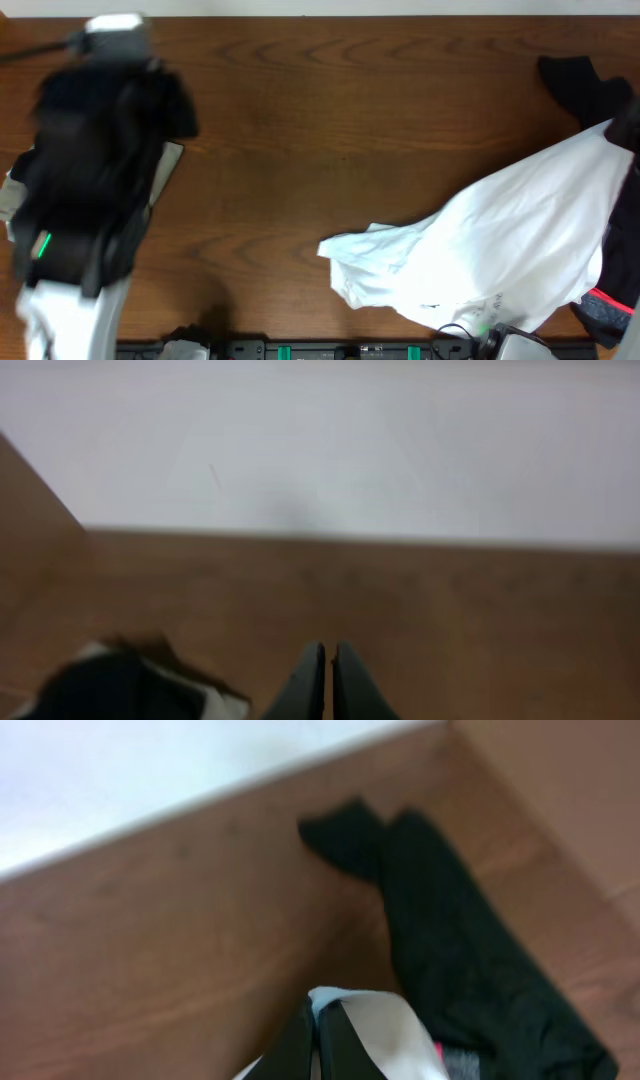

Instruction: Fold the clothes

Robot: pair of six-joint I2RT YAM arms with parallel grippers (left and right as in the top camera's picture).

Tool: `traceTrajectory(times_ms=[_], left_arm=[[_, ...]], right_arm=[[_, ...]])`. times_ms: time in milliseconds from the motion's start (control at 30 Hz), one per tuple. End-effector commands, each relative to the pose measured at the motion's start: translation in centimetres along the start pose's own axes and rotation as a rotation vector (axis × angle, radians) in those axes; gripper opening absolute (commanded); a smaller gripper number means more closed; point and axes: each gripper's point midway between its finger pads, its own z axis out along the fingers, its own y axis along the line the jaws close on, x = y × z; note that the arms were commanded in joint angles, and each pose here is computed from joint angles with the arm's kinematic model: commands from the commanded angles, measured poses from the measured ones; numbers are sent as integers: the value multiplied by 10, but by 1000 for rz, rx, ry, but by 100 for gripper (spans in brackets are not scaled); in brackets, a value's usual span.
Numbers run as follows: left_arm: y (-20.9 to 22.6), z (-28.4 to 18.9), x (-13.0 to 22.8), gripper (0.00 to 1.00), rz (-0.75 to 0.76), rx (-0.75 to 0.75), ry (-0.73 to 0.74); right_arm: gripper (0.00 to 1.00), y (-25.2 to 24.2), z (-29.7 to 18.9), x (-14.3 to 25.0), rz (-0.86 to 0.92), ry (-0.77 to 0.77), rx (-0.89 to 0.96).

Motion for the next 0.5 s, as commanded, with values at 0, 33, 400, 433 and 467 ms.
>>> traceTrajectory(times_ms=[0, 33, 400, 433, 467], left_arm=[[-26, 28, 25, 6, 24, 127, 126], [-38, 33, 35, 6, 20, 187, 173], [-97, 14, 158, 35, -33, 512, 741], [-101, 11, 170, 39, -35, 528, 792], [-105, 10, 183, 43, -43, 535, 851]], right_arm=[[1, -4, 23, 9, 13, 75, 11], [1, -5, 29, 11, 14, 91, 13], [1, 0, 32, 11, 15, 97, -17], [1, 2, 32, 12, 16, 99, -25], [1, 3, 32, 12, 16, 100, -33]])
